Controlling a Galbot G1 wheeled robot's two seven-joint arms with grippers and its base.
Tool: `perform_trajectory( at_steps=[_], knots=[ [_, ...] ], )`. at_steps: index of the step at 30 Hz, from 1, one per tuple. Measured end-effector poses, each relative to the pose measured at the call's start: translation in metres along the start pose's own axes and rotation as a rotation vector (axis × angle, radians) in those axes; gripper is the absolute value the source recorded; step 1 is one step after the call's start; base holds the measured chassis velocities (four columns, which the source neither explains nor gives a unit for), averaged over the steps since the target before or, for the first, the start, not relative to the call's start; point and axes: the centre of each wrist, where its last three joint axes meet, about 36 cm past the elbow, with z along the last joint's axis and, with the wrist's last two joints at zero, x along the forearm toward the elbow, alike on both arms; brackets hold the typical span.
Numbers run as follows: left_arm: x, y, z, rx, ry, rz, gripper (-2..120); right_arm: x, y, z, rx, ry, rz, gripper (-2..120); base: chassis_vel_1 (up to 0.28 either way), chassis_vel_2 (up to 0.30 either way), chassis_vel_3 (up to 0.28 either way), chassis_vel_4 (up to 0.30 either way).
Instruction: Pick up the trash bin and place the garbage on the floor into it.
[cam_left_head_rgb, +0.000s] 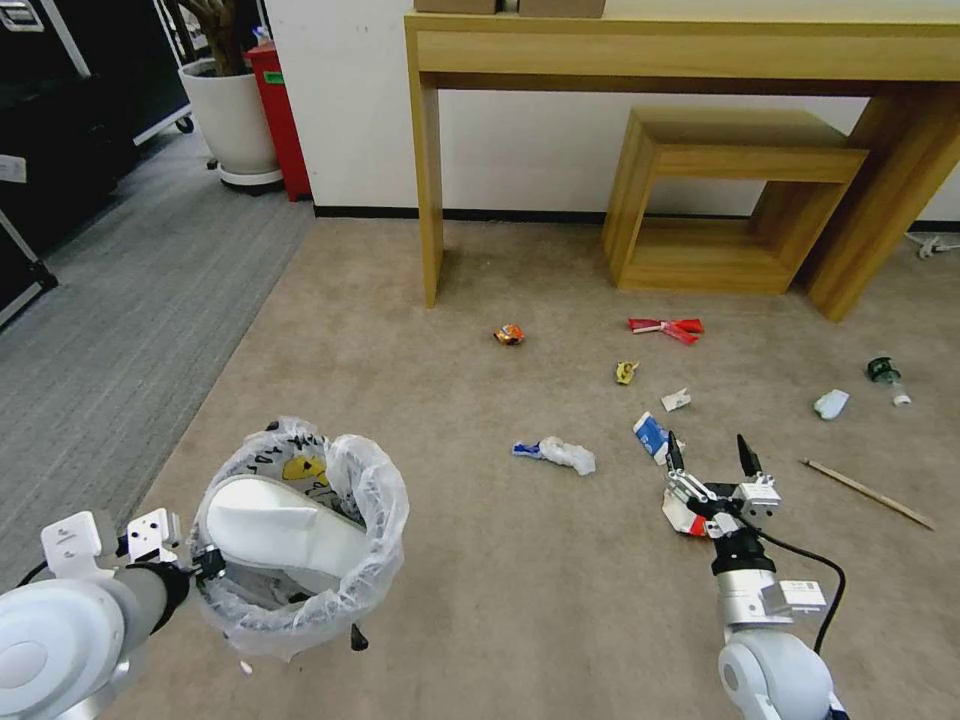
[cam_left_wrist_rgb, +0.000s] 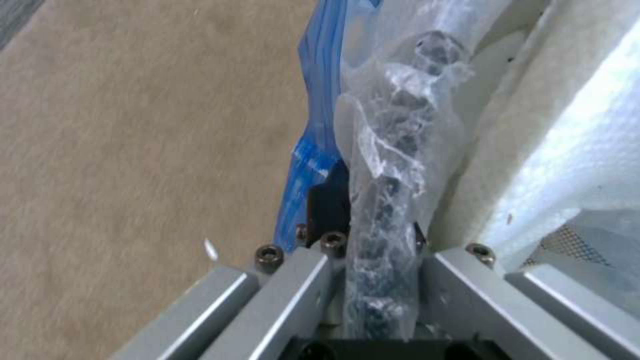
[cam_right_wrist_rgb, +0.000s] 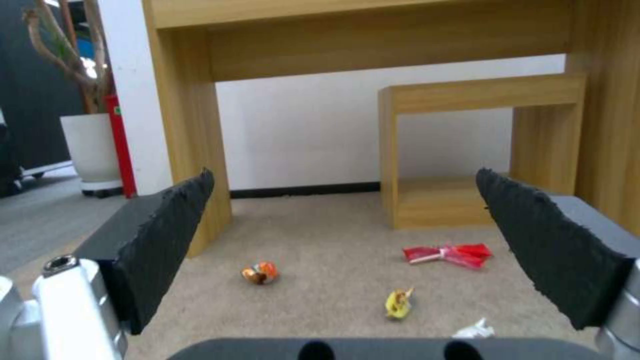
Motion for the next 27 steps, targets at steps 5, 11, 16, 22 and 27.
perform_trajectory(
  at_steps=[5,11,16,22,27],
  knots=[
    [-0.001,-0.001,-0.002,-0.010,0.000,-0.001,0,-0.001,0.003,0.003,-0.007,-0.001,-0.008,100,-0.186,0.177,0.184,-0.182],
    [-0.007,-0.002,-0.003,-0.018,0.007,-0.002,0,-0.001,0.005,0.007,-0.010,-0.004,-0.013,100,-0.197,0.205,0.208,-0.206],
    [-0.010,-0.002,-0.005,-0.027,0.007,0.000,0,-0.002,0.005,0.009,-0.012,-0.012,-0.014,100,-0.213,0.219,0.211,-0.207],
    [-0.013,-0.002,-0.003,-0.031,0.012,0.000,0,-0.002,0.008,0.012,-0.019,-0.013,-0.030,100,-0.193,0.195,0.193,-0.193],
    [-0.014,-0.002,-0.002,-0.031,0.015,0.000,0,0.000,0.012,0.016,-0.015,-0.015,-0.038,100,-0.151,0.142,0.154,-0.141]
  ],
)
